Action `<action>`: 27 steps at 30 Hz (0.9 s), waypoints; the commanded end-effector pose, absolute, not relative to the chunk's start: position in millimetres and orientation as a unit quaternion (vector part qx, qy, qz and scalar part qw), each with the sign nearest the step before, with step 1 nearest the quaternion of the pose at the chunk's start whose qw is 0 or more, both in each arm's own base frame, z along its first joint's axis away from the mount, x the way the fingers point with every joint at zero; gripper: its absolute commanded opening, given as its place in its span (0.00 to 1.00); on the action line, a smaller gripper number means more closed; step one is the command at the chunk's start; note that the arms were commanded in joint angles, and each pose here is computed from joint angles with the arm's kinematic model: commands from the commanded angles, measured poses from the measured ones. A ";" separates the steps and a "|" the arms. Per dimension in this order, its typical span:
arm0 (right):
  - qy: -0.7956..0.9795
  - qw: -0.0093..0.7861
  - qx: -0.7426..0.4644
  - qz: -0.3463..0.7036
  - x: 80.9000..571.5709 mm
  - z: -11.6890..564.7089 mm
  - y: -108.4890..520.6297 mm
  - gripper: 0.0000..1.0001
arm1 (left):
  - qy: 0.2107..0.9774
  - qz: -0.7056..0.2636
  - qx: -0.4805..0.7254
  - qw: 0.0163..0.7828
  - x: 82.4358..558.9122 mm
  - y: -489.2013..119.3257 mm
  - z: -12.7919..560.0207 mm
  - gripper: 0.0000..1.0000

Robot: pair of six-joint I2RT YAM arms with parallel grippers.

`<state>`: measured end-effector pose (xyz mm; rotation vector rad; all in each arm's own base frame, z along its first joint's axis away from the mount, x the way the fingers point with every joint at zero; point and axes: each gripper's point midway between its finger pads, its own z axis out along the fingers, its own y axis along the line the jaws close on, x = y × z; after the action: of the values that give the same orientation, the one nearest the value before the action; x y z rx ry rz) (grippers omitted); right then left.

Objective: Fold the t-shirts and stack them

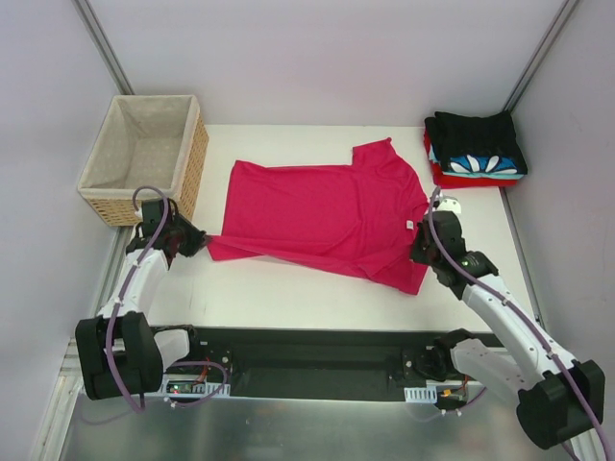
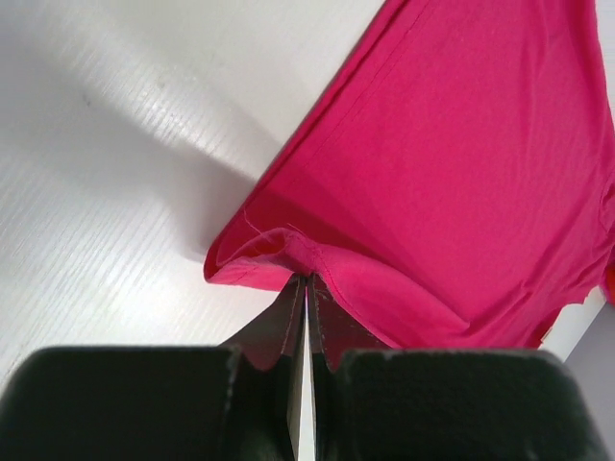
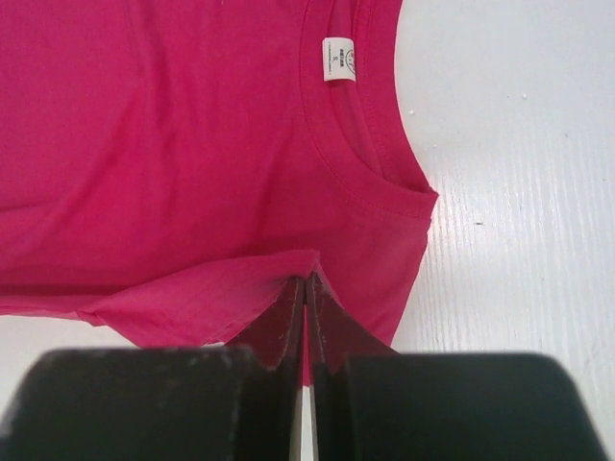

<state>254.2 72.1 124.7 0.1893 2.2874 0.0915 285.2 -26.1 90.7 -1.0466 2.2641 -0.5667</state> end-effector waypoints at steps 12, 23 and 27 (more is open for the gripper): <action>0.866 0.482 0.110 0.072 282.4 197.5 59.0 0.01 | 0.861 -0.254 -0.304 0.321 333.3 -59.0 125.0 0.00; 0.855 0.503 0.110 0.064 272.4 230.9 49.6 0.01 | 0.876 -0.261 -0.259 0.313 338.3 -94.3 127.5 0.00; 0.855 0.503 0.112 0.060 265.8 228.6 44.8 0.00 | 0.874 -0.259 -0.255 0.322 336.6 -92.6 131.7 0.00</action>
<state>270.8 54.6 214.1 0.2692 2.0995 0.1735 327.1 -94.5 110.6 -0.7307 2.3587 -0.6877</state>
